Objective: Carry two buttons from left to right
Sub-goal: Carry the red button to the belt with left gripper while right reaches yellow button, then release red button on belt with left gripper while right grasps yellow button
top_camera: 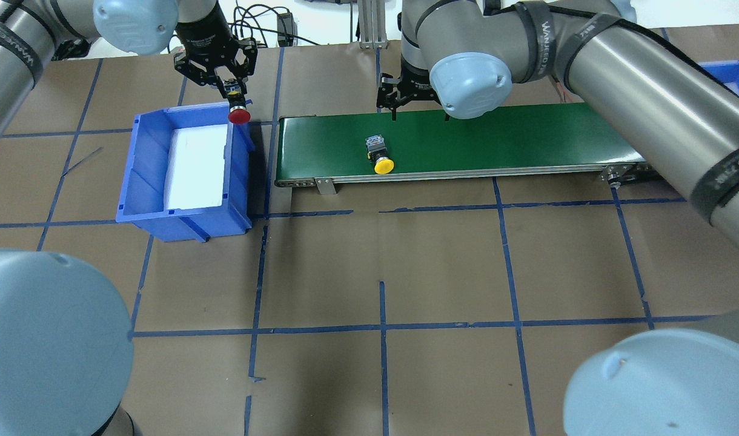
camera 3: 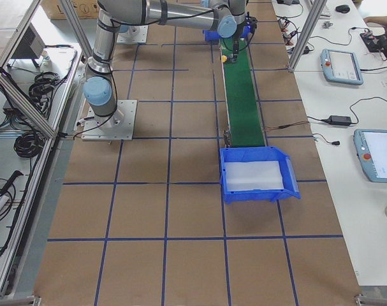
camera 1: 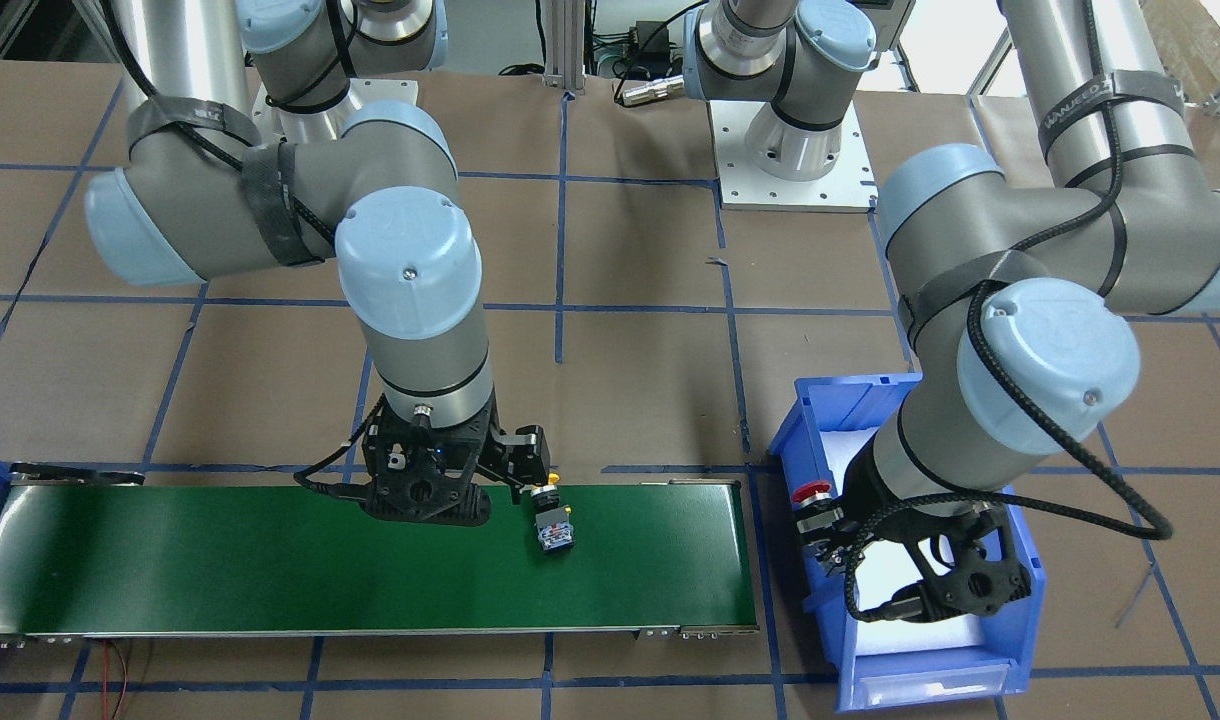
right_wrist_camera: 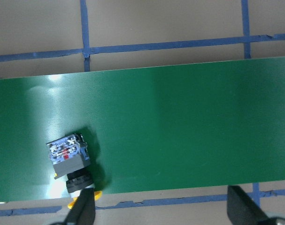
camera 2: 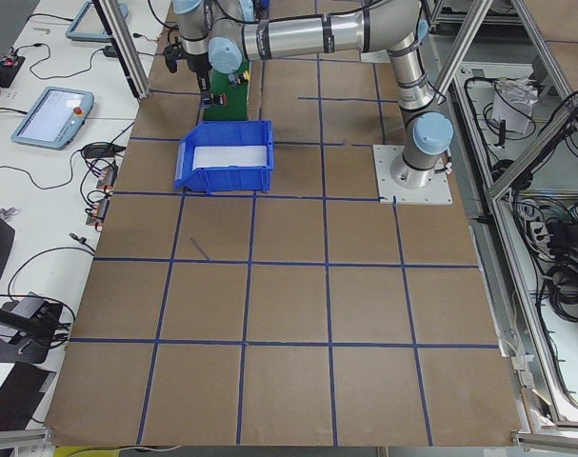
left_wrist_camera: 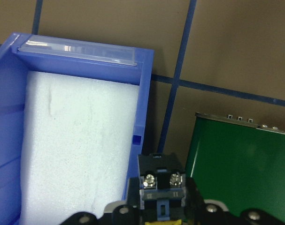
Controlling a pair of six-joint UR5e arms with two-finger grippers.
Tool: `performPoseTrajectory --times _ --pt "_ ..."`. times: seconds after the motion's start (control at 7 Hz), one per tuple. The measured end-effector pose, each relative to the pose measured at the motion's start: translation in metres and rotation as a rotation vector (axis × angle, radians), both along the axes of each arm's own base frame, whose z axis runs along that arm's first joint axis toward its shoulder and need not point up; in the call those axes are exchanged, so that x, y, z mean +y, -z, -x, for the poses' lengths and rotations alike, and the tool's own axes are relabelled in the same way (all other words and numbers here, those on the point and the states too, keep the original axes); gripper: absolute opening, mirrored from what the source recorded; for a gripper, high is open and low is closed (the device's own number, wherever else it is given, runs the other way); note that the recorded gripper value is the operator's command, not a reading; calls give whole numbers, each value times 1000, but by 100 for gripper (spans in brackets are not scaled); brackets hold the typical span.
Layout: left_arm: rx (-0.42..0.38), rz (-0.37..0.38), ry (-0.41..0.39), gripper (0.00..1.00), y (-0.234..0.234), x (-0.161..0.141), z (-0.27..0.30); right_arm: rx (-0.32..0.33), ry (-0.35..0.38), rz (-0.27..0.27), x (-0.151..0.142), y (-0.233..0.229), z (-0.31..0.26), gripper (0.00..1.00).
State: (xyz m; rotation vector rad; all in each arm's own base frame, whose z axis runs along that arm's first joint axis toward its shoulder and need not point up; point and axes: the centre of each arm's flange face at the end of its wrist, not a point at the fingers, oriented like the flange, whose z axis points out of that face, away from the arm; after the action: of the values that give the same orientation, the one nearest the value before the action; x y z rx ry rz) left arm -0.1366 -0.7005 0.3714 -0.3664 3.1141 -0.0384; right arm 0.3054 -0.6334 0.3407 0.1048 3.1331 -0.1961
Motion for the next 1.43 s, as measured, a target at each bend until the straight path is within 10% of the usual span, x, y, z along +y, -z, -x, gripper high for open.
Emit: performPoseTrajectory --times 0.71,0.86,1.0,1.43 --pt "2 -39 -9 29 63 -7 58 35 -24 13 -33 53 -39 100" --pt "-1 -44 -3 38 75 -8 70 36 -26 14 -34 59 -39 100" --pt "-3 -48 2 93 81 -7 77 37 -29 11 -33 63 -39 100" --pt "-8 -42 -29 100 76 -3 80 46 -60 -7 -27 83 -29 97"
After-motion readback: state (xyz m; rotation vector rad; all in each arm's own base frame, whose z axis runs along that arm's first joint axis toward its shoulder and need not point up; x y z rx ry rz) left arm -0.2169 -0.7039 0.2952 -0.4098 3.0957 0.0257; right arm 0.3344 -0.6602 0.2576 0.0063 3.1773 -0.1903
